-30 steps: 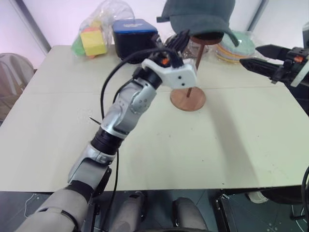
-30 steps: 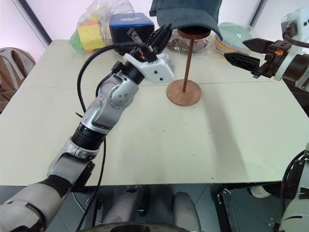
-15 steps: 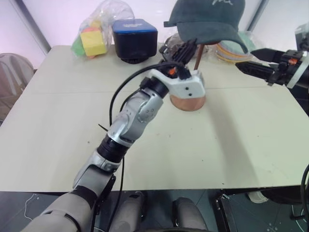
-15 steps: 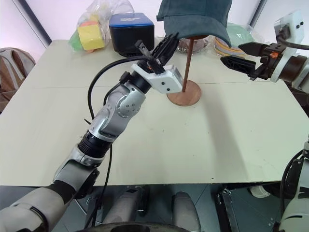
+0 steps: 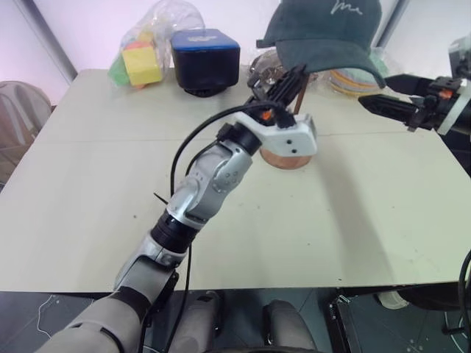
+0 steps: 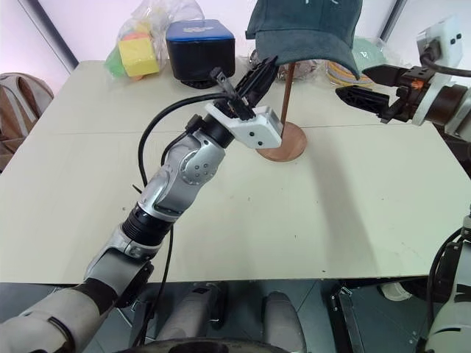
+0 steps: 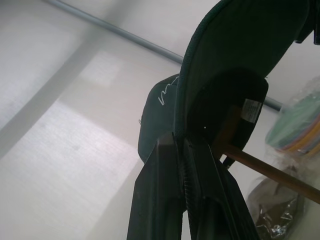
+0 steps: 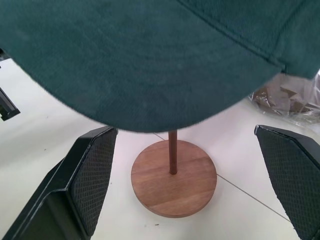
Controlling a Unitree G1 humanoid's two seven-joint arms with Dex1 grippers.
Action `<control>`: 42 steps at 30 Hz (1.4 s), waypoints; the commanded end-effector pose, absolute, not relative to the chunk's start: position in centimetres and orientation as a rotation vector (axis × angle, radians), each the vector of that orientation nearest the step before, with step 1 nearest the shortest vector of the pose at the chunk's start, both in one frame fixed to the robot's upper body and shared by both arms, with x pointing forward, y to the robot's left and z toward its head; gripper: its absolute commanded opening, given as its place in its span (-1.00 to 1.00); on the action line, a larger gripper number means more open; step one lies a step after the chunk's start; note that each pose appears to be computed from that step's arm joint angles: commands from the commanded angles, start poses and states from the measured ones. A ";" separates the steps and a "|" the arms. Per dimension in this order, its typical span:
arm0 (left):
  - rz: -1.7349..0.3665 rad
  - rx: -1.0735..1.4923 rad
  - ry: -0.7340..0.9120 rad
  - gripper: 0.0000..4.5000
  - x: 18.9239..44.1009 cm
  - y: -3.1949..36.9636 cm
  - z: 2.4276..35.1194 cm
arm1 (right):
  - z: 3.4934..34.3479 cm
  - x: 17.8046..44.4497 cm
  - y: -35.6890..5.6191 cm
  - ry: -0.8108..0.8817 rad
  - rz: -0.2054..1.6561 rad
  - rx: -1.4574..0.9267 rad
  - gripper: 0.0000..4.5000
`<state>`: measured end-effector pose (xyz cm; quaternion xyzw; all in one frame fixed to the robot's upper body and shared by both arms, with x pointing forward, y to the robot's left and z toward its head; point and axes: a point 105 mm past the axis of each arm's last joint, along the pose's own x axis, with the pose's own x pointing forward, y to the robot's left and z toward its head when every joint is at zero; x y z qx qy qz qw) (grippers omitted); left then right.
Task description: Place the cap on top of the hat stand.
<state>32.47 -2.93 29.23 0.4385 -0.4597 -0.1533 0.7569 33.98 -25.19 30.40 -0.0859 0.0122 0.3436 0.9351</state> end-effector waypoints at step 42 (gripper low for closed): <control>-0.467 0.791 -0.930 0.49 30.4 -3.1 28.7 | 35.2 30.1 -29.5 -0.022 0.789 -0.043 1.00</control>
